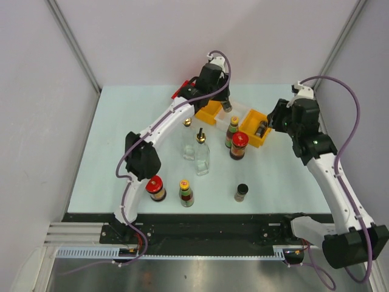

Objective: Organize the condiment bottles
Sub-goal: Place the bottle in the storage box.

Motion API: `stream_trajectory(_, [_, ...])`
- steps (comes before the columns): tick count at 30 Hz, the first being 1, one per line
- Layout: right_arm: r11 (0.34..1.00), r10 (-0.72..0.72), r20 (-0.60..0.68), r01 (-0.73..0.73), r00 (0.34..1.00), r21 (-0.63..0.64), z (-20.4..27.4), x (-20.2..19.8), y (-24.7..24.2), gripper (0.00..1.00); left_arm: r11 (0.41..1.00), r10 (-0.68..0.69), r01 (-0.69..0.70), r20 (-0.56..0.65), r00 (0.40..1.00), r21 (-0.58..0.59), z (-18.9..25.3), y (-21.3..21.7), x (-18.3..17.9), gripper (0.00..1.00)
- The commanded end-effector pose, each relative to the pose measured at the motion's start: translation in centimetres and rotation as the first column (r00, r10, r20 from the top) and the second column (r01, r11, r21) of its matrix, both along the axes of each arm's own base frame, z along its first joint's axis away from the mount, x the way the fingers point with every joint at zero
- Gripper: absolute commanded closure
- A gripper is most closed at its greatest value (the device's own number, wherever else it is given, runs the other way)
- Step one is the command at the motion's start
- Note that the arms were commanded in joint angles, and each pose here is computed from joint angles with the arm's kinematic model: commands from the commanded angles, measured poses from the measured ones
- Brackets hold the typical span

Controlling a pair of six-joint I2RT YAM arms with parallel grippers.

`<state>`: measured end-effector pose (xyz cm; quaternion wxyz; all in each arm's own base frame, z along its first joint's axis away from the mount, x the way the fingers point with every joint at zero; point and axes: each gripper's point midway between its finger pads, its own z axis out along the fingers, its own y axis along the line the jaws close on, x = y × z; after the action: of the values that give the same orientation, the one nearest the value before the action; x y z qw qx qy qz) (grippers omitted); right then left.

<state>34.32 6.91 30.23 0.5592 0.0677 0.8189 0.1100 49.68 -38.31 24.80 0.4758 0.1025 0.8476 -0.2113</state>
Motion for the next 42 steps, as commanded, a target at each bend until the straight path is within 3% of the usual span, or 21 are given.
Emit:
stream_trajectory(1, [0.999,0.000,-0.013,0.000,1.000,0.047,-1.2,1.9,0.8,0.68,0.998,0.055,-0.052,0.192,0.980,-0.020,4.6,0.0,2.6,1.00])
stream_trajectory(7, [0.997,0.024,-0.084,-0.018,0.996,0.071,-4.6,4.2,2.0,0.81,0.995,0.036,-0.057,0.241,0.970,0.077,2.0,-0.2,4.3,1.00])
stream_trajectory(17, [0.997,0.028,-0.182,-0.015,0.983,0.075,-9.2,5.9,2.7,0.87,0.978,-0.070,0.014,0.267,0.961,0.208,-2.2,-3.0,4.2,1.00])
stream_trajectory(32, [0.997,-0.017,-0.251,0.036,0.968,0.073,-12.8,6.4,1.7,0.87,0.947,-0.126,0.068,0.169,0.978,0.315,-9.4,-4.3,3.3,1.00])
stream_trajectory(39, [0.996,-0.024,-0.272,0.047,0.962,0.075,-13.8,6.7,1.5,0.86,0.940,-0.117,0.057,0.161,0.980,0.336,-10.2,-4.0,3.4,1.00])
stream_trajectory(42, [0.996,-0.025,-0.277,0.048,0.960,0.079,-14.0,6.7,1.6,0.86,0.939,-0.114,0.050,0.171,0.979,0.341,-10.1,-3.9,3.6,0.93])
